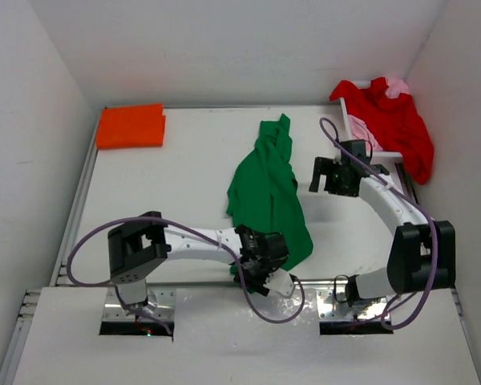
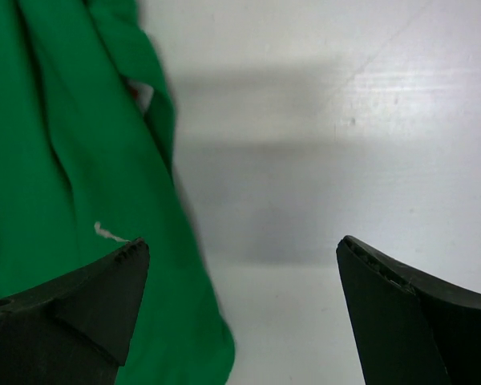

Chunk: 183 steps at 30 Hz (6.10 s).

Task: Fold and stack the t-shirts
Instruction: Flatten out the tshirt

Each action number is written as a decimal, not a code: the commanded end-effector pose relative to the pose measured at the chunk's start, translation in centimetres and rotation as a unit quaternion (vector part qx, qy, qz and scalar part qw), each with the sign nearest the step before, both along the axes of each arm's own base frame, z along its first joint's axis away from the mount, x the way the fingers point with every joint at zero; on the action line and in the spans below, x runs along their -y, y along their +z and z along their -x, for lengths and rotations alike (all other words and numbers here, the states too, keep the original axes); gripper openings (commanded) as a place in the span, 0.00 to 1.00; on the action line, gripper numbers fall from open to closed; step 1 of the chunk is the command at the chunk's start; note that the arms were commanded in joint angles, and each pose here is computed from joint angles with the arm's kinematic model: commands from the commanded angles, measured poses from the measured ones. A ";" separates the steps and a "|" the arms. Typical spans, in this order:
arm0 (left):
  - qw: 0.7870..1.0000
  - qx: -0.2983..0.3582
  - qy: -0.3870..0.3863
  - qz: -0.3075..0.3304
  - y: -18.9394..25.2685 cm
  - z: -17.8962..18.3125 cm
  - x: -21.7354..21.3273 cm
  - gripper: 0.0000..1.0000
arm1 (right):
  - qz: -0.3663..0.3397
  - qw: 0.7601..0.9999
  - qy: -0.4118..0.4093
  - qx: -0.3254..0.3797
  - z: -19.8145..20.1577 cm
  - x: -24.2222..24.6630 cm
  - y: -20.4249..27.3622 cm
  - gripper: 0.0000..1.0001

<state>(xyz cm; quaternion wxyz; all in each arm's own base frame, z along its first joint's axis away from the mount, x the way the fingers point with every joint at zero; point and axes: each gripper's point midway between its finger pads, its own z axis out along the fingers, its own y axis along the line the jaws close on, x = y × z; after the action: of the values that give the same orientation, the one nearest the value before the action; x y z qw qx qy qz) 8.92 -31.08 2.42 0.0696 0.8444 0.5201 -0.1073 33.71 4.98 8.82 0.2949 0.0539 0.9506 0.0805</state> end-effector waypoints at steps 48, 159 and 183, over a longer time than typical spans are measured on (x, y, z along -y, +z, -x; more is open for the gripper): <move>0.948 0.181 0.261 0.010 -0.7 -14.5 -10.5 0.60 | -0.015 0.999 0.017 0.030 1.6 -0.5 -0.5 0.94; 0.764 0.261 0.576 0.133 14.9 -27.2 -25.9 0.00 | -0.148 0.989 0.001 -0.009 -8.2 -11.4 -5.1 0.74; 0.562 0.439 0.625 0.318 37.2 -43.7 -31.4 0.00 | -0.163 0.933 -0.016 0.320 -28.2 -3.6 27.5 0.00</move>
<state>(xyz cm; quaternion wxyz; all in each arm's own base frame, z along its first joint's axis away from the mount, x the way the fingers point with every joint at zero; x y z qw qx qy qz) 48.13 -1.05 23.77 0.4152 0.2676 0.8541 0.1630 55.66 13.39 11.82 0.3324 0.1245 0.9039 0.2387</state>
